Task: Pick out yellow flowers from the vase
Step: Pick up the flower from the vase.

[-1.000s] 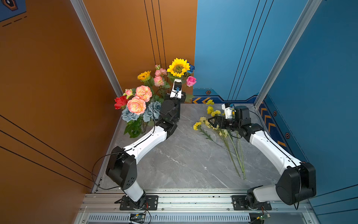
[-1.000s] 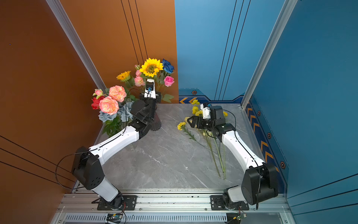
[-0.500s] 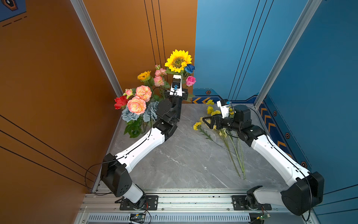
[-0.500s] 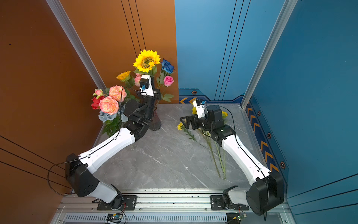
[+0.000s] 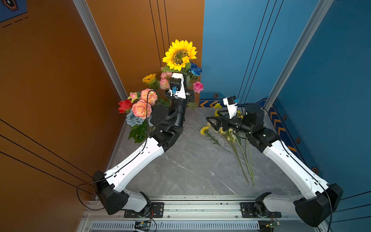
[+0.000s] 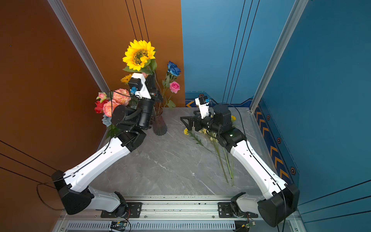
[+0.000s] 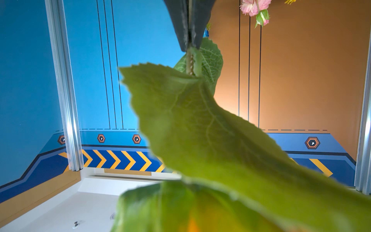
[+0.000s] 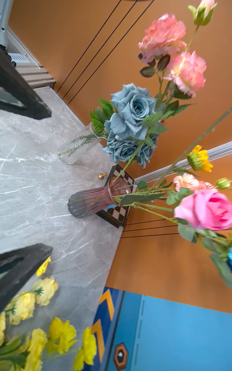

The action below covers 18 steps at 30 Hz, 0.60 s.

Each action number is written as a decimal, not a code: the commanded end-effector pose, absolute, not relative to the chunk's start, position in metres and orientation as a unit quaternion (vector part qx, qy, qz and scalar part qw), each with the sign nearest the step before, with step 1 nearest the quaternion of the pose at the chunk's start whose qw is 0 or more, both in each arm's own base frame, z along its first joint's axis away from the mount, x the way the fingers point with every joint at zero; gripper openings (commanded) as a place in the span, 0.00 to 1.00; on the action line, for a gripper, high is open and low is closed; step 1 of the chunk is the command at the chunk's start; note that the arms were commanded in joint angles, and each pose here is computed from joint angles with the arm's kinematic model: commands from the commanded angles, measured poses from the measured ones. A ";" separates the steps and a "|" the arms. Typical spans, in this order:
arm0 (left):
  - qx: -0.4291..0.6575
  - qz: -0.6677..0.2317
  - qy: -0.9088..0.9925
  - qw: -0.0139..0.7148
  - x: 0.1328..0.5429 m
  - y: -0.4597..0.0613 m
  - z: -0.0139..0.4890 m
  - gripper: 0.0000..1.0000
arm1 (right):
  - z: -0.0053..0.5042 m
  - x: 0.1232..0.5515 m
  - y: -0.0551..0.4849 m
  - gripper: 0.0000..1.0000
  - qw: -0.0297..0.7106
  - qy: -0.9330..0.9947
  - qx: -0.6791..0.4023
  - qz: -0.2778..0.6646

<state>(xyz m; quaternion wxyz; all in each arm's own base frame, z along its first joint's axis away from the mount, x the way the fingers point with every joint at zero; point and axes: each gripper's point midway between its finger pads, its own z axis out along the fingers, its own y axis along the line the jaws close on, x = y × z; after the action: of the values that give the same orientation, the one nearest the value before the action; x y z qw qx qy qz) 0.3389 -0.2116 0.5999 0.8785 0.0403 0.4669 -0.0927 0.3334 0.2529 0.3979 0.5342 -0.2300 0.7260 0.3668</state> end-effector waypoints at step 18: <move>0.068 -0.238 0.502 0.829 0.268 -0.208 0.617 0.00 | 0.501 0.292 0.291 0.99 0.621 0.640 -0.325 0.316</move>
<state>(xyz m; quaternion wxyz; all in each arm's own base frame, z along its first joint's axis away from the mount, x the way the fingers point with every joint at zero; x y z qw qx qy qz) 0.2752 -0.1992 0.6180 0.8453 0.0551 0.4915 -0.2022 0.2902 0.2894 0.4993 0.6146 -0.3162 0.6370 0.3414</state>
